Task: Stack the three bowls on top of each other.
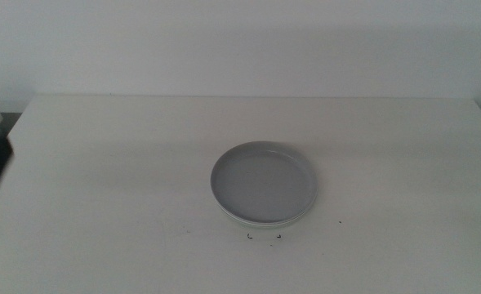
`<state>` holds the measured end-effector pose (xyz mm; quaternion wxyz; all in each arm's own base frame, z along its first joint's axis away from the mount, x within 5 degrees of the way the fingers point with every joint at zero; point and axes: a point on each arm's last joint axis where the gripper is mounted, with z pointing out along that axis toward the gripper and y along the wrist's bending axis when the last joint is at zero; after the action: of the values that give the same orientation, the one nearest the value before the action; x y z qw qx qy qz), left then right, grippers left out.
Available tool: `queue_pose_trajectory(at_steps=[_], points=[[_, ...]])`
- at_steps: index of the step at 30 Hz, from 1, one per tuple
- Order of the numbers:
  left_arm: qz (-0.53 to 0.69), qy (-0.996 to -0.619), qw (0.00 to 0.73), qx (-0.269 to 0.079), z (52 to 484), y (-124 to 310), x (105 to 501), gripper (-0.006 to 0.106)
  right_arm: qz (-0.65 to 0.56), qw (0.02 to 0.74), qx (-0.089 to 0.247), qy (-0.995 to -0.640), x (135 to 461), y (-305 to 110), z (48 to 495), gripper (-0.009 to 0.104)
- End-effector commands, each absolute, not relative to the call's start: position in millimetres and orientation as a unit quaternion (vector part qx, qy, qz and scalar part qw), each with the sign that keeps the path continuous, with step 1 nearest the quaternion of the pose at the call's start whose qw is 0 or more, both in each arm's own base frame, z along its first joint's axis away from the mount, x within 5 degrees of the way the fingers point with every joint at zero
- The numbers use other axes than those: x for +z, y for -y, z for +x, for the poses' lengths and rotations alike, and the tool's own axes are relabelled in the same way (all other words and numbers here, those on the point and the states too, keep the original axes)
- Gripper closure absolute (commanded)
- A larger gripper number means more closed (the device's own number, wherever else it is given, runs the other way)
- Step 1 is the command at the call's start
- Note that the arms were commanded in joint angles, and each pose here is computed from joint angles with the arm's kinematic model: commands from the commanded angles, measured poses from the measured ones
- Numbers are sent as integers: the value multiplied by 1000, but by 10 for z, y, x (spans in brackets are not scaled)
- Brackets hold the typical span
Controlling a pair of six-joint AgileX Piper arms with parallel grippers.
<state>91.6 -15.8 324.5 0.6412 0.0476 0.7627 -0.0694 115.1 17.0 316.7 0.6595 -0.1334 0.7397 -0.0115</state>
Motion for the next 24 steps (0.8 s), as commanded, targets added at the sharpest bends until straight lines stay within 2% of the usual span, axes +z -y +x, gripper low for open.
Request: queue_pose_trajectory(at_steps=[1,3,9,12,17,23,24], points=[[49,-756,649,-65,791,128,3003,7,-125,669,-30,-732,2960,-118,957,2],[43,-752,654,-69,677,105,2816,7,-124,671,-31,-730,2741,-105,826,2],[11,-737,664,-123,487,103,2424,7,-121,695,-34,-708,2330,-90,584,2],[11,-745,656,-122,484,103,2226,7,-120,707,-35,-696,2243,-86,527,2],[8,-765,634,-116,524,106,1983,7,-120,700,-35,-704,2139,-85,538,2],[-11,-756,646,-99,550,79,1921,7,-119,699,-35,-704,2134,-84,540,2],[-14,-766,636,-95,546,74,1896,7,-119,699,-35,-704,2134,-84,540,2]])
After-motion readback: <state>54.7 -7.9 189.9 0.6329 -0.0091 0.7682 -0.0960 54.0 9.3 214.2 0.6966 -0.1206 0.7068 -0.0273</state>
